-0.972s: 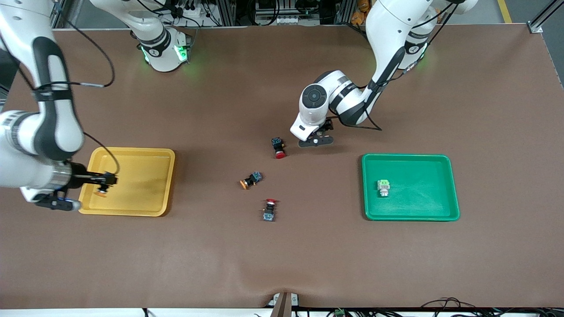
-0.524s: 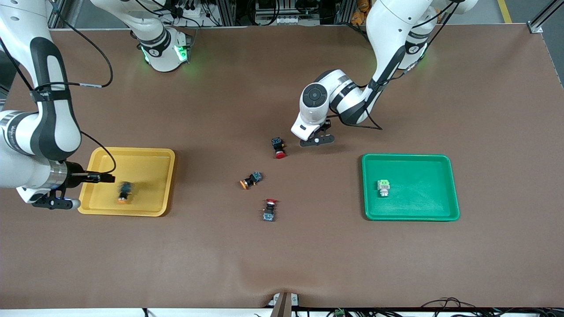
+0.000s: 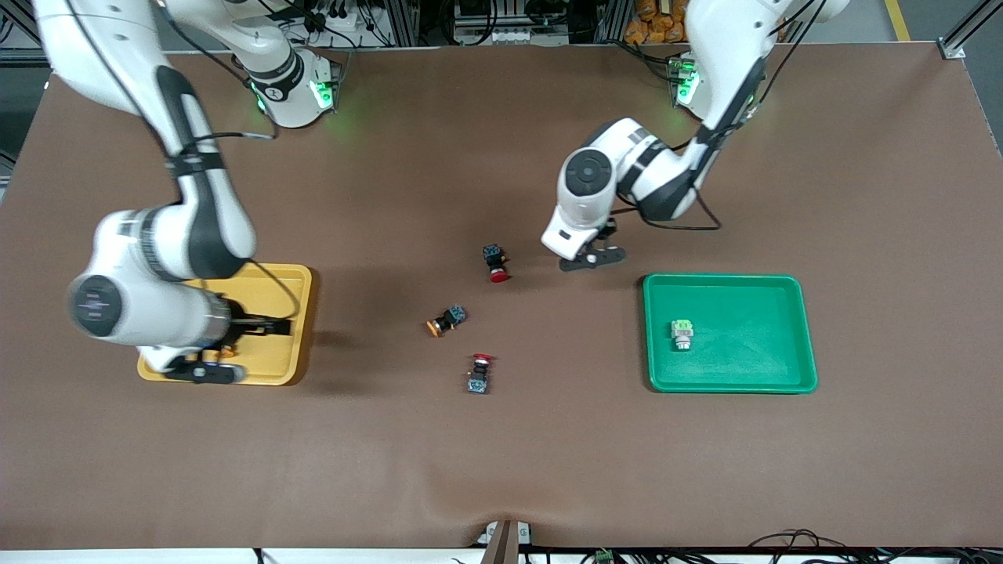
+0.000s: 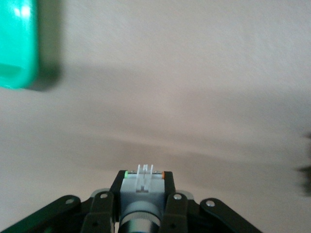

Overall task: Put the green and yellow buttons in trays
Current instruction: 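Place the green button in the green tray while the right gripper reaches, then grasp the second orange-capped button with the right gripper and lift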

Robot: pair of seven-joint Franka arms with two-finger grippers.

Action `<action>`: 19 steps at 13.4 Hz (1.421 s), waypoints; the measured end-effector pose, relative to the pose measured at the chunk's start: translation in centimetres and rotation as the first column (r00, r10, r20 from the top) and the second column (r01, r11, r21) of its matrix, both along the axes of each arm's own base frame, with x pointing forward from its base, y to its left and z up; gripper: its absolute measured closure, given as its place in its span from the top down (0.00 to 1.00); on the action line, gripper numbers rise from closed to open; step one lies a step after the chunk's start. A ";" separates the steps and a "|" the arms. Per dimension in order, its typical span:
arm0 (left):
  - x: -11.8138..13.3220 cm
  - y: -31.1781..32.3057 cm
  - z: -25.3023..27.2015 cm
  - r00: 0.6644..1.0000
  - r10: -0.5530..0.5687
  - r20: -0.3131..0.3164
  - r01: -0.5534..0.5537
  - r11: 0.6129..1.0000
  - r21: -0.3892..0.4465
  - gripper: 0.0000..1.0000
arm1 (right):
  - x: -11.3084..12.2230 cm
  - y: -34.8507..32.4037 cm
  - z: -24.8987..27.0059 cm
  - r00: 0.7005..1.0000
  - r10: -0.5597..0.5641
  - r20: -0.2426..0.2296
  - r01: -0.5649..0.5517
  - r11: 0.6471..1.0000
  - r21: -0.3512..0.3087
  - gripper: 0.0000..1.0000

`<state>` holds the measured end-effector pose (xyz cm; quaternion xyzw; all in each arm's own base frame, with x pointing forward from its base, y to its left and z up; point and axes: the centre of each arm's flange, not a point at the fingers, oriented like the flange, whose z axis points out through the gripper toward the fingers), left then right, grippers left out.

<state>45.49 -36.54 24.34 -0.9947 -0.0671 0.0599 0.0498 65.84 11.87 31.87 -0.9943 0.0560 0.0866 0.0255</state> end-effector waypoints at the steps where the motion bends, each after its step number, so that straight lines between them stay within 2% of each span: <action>1: 1.5 2.1 0.5 1.000 -0.019 -0.008 0.019 1.000 0.000 0.34 | 0.1 2.4 -0.9 0.999 -0.029 0.019 0.029 1.000 -0.010 1.00; 2: 3.0 4.5 0.8 0.999 -0.041 -0.018 0.041 0.999 -0.002 0.34 | 0.0 4.6 -1.7 0.997 -0.074 0.037 0.075 0.997 -0.020 1.00; 4: 6.5 10.7 1.2 0.995 -0.099 -0.031 0.099 0.995 -0.024 0.34 | -0.7 8.5 -3.8 0.984 -0.172 0.040 0.173 0.984 -0.043 1.00; 6: 9.6 18.2 1.6 0.985 -0.170 -0.034 0.168 0.984 -0.057 0.34 | -1.6 12.2 -5.5 0.959 -0.279 0.054 0.282 0.957 -0.062 1.00; 9: 12.3 28.3 2.1 0.958 -0.287 -0.023 0.281 0.951 -0.131 0.34 | -2.9 16.6 -7.0 0.892 -0.444 0.085 0.449 0.891 -0.068 1.00; 11: 12.8 31.4 2.0 0.948 -0.319 -0.001 0.310 0.922 -0.233 0.34 | -4.1 20.0 -7.8 0.844 -0.526 0.109 0.533 0.844 -0.055 1.00; 12: 13.1 31.8 1.9 0.940 -0.341 0.010 0.332 0.908 -0.254 0.34 | -4.7 21.5 -8.3 0.825 -0.553 0.115 0.561 0.826 -0.052 1.00; 13: 13.5 32.0 1.7 0.935 -0.355 0.019 0.347 0.899 -0.267 0.40 | -5.4 22.9 -8.9 0.812 -0.572 0.119 0.580 0.813 -0.050 1.00; 17: 15.0 32.8 -0.4 0.931 -0.365 0.020 0.354 0.886 -0.301 0.81 | -6.8 25.8 -11.5 0.757 -0.637 0.145 0.647 0.762 -0.026 1.00; 19: 15.5 32.7 0.0 0.930 -0.366 0.032 0.358 0.884 -0.299 1.00 | -7.5 26.6 -12.9 0.745 -0.652 0.143 0.662 0.748 -0.041 1.00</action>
